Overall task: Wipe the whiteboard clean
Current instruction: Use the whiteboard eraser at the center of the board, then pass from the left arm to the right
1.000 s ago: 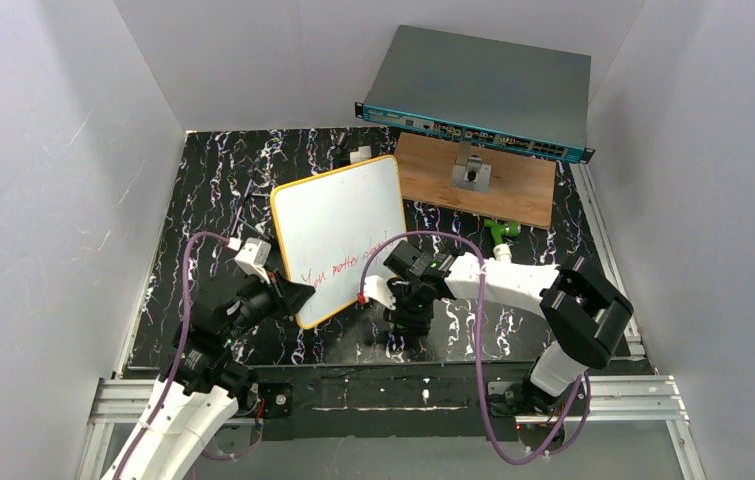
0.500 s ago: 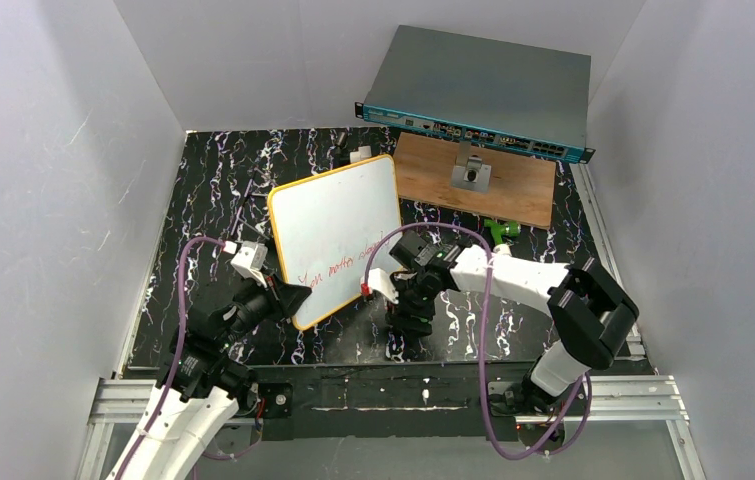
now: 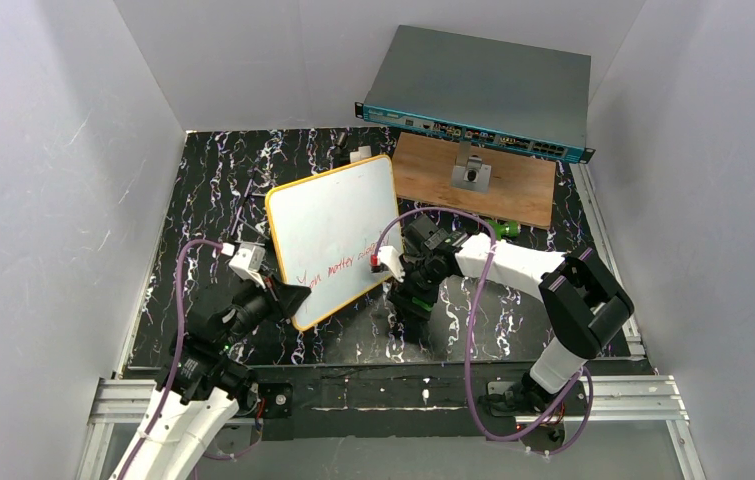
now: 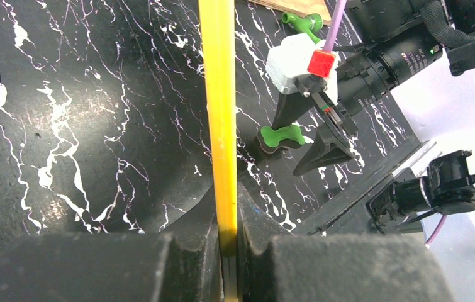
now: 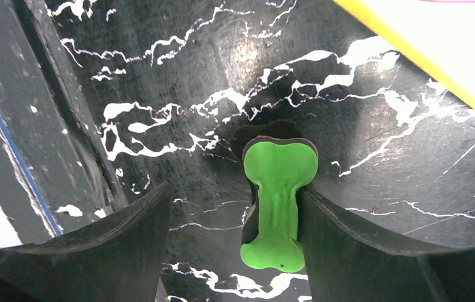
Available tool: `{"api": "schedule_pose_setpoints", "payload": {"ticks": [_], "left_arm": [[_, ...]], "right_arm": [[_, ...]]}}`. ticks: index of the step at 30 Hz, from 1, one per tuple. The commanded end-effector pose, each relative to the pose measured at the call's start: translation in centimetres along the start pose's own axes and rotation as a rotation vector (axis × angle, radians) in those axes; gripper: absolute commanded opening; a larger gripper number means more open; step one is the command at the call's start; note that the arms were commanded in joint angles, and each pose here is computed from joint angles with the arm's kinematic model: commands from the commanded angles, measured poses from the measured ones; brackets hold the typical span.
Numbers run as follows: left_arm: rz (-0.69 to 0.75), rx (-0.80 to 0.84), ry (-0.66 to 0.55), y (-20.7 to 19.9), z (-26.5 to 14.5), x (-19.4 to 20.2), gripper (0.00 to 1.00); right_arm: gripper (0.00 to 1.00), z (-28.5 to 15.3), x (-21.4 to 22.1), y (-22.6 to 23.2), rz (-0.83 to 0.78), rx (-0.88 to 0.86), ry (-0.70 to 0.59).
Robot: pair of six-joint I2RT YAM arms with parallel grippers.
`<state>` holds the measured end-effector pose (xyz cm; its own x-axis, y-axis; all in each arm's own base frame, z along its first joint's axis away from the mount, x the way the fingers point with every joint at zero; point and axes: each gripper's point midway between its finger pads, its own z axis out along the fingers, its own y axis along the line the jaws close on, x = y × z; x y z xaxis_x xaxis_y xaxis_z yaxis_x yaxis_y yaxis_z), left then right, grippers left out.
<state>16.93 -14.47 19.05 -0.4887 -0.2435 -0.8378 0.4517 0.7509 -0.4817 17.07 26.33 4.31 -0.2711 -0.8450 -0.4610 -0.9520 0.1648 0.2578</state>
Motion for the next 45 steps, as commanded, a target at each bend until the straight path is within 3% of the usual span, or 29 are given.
{"api": "schedule_pose_setpoints", "payload": {"ticks": [1,11,22,30,39,45], "left_arm": [[0.028,0.082,-0.163,-2.0,-0.4,-3.8,0.0],[-0.071,0.155,-0.221,-3.1,0.1,-4.3,0.0],[-0.13,0.18,-0.185,-3.1,0.7,-2.9,0.0],[-0.14,0.173,-0.169,-2.8,0.6,-2.3,0.0],[-0.083,0.182,-0.186,-3.2,0.7,-3.4,0.0],[-0.018,0.255,-0.212,-5.0,1.0,-5.5,0.0]], "right_arm": [[0.77,-0.2,-1.7,0.6,0.068,-0.03,-0.083],[0.81,0.2,-3.9,-2.1,0.33,0.016,-0.163],[0.82,-0.4,-5.2,-3.2,0.386,0.036,-0.212],[0.82,-4.5,-6.0,-5.0,0.415,0.064,-0.329],[0.82,-8.4,-5.1,1.6,0.018,-0.202,-0.28],[0.84,-13.5,-5.8,4.1,-0.155,-0.154,-0.31]]}}
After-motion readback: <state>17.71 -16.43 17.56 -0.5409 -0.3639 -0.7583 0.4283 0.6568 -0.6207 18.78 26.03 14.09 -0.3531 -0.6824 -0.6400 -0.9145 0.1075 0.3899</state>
